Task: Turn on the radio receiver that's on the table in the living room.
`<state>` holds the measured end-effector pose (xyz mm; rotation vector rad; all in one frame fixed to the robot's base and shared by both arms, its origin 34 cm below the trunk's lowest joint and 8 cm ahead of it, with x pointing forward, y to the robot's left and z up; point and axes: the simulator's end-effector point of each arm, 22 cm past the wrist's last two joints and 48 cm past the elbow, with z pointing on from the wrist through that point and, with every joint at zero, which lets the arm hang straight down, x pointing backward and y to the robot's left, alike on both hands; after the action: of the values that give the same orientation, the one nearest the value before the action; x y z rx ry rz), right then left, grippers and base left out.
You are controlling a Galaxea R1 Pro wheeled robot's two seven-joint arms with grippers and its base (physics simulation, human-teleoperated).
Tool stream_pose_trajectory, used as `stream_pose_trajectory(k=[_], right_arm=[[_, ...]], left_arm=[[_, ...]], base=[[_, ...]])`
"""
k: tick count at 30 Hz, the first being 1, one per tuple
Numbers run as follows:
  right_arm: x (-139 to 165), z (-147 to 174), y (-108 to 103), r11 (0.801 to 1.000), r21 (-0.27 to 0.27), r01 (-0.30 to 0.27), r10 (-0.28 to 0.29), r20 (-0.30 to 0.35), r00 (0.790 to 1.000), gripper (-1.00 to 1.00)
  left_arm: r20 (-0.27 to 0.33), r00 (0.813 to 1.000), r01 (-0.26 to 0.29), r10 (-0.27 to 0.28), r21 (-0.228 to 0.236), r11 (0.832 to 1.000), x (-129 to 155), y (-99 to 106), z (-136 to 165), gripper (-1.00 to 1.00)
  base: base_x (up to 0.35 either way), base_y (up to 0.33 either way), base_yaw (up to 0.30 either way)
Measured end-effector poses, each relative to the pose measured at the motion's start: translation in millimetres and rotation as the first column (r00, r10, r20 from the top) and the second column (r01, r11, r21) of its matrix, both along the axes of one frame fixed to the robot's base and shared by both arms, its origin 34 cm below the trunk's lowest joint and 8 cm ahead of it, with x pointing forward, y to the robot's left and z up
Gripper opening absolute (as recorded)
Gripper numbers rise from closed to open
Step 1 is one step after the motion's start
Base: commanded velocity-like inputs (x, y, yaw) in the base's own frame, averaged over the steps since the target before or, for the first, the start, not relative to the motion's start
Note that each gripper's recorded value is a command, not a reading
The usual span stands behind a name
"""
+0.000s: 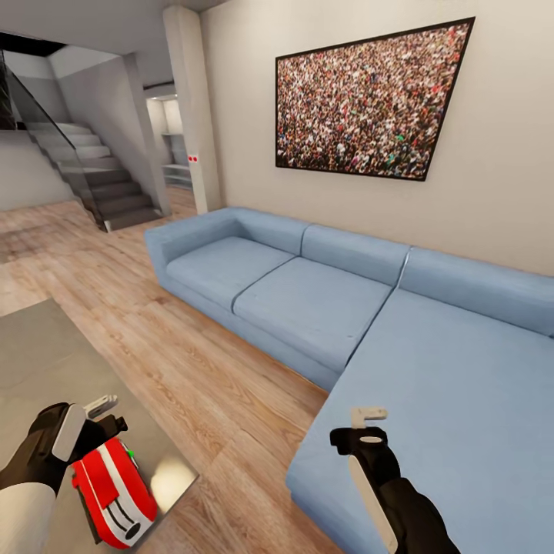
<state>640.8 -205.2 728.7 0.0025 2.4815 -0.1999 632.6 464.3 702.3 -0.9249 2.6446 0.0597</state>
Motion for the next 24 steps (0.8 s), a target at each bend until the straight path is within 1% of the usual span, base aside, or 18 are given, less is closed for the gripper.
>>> stream_pose_trajectory(k=[2,5,10,24], right_arm=[[-4,0,0,1.000,-0.006,-0.006,0.006,-0.027,1.000,1.00],[-7,3,0,1.000,-0.008,-0.008,0.007,-0.039,0.999,1.00],[-4,15,0,1.000,-0.006,-0.007,0.007,-0.027,1.000,1.00],[-6,34,0,1.000,-0.005,-0.006,0.005,-0.032,0.999,1.00]], left_arm=[[0.000,1.000,-0.001,0.001,0.000,1.000,0,0,3,1.00],[0.000,1.000,-0.001,0.001,0.000,1.000,0,0,8,1.00],[0.000,1.000,-0.001,0.001,0.001,1.000,0,1,16,1.00],[-0.003,1.000,-0.001,0.001,0.001,1.000,-2,0,35,1.00]], base=[[0.000,0.000,0.000],[0.000,0.000,0.000],[0.000,0.000,0.000],[0.000,0.000,0.000]])
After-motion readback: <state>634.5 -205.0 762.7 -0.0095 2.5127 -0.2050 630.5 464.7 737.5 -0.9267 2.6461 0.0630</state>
